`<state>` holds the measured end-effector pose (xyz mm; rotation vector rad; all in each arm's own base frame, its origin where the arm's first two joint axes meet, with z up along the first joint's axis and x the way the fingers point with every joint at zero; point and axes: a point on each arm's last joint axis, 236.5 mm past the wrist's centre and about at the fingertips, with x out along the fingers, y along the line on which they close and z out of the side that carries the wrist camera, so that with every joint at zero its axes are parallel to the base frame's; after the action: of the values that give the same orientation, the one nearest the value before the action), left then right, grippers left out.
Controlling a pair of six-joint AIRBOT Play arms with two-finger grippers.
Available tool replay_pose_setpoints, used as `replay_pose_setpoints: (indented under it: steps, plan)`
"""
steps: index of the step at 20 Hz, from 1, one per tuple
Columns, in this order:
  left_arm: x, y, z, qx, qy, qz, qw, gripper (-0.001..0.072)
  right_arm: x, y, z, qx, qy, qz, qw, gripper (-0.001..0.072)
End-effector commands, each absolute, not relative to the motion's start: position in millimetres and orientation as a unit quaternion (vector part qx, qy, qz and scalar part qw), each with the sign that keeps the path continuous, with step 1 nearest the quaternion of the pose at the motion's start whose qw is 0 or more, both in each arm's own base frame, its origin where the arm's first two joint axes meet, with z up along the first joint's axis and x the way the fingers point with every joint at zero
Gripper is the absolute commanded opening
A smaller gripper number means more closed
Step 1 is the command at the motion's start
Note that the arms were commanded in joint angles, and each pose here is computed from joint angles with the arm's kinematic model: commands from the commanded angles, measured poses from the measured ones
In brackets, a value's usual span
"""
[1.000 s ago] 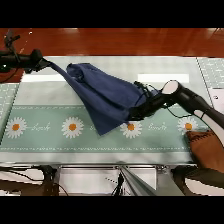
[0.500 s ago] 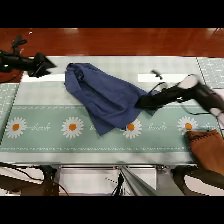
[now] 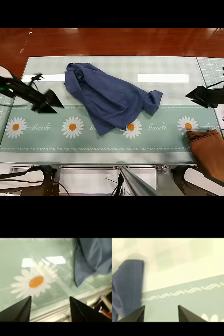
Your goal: Fold the shirts.
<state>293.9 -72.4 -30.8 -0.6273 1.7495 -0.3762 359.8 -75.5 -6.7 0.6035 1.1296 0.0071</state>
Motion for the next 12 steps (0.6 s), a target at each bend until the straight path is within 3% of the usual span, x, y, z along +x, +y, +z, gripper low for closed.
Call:
replay_pose_setpoints:
  steps: [1,7,12]
  plan:
    - [248.0,-139.3,-51.5,-0.290,0.764,-0.213,0.536,0.0546,363.6,-102.0,-2.6,0.290,0.500,-0.027,0.815,0.0492]
    - [260.7,-208.6,-73.9,-0.286,0.725,-0.229,0.582,0.0546,370.9,-99.5,2.7,0.297,0.485,-0.019,0.822,0.0492]
    - [243.5,-239.6,-97.5,-0.294,0.753,-0.233,0.541,0.0545,371.1,-99.6,2.8,0.297,0.485,-0.019,0.823,0.0492]
